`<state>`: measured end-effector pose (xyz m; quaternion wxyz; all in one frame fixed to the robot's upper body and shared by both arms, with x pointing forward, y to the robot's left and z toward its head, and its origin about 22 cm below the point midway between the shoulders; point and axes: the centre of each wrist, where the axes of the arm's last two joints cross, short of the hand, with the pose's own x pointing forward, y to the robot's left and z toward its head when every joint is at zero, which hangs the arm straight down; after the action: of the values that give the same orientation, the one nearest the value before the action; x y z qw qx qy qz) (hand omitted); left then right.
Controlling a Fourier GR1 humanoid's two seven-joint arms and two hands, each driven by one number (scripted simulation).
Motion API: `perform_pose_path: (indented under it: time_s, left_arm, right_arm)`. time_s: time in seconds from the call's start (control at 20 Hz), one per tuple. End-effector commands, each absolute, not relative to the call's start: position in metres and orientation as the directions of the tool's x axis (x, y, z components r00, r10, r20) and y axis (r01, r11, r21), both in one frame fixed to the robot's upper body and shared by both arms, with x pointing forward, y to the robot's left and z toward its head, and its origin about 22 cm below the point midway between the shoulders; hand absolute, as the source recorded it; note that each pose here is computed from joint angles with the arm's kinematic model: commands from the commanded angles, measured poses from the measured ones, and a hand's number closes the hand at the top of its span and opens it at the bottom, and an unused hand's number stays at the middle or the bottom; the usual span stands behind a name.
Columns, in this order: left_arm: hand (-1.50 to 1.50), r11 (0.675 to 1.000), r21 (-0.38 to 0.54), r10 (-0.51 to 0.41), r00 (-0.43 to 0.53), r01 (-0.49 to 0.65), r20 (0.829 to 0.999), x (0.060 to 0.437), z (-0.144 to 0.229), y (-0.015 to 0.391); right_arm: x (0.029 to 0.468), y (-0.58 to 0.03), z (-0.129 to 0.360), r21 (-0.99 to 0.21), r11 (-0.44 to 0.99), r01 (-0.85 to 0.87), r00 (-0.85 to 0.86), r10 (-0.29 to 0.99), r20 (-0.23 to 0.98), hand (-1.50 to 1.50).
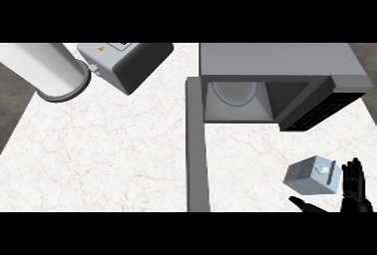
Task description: Pick up the milk, place it into the microwave and close the microwave
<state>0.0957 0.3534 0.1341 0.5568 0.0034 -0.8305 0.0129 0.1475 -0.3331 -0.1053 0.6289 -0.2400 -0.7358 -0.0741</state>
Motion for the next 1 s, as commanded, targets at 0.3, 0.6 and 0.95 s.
perform_pose_path:
  time_s: [0.3,0.6,0.95]
  left_arm:
    - [-1.5,1.0,-0.01,0.003,-0.378,-0.017,0.926,0.099,0.136,0.354]
    - [-1.5,1.0,-0.022,0.021,-0.381,0.0,0.924,0.099,0.122,0.36]
    - [-1.5,1.0,-0.008,-0.004,-0.392,-0.029,0.92,0.095,0.143,0.387]
  right_arm:
    - [0.177,-0.353,-0.136,-0.218,0.891,0.398,-0.097,0.277,0.956,1.5]
    - [0.183,-0.338,-0.142,-0.267,0.902,0.338,-0.199,0.346,0.917,1.5]
    - [0.212,-0.325,-0.137,-0.199,0.923,0.33,-0.278,0.296,0.914,1.5]
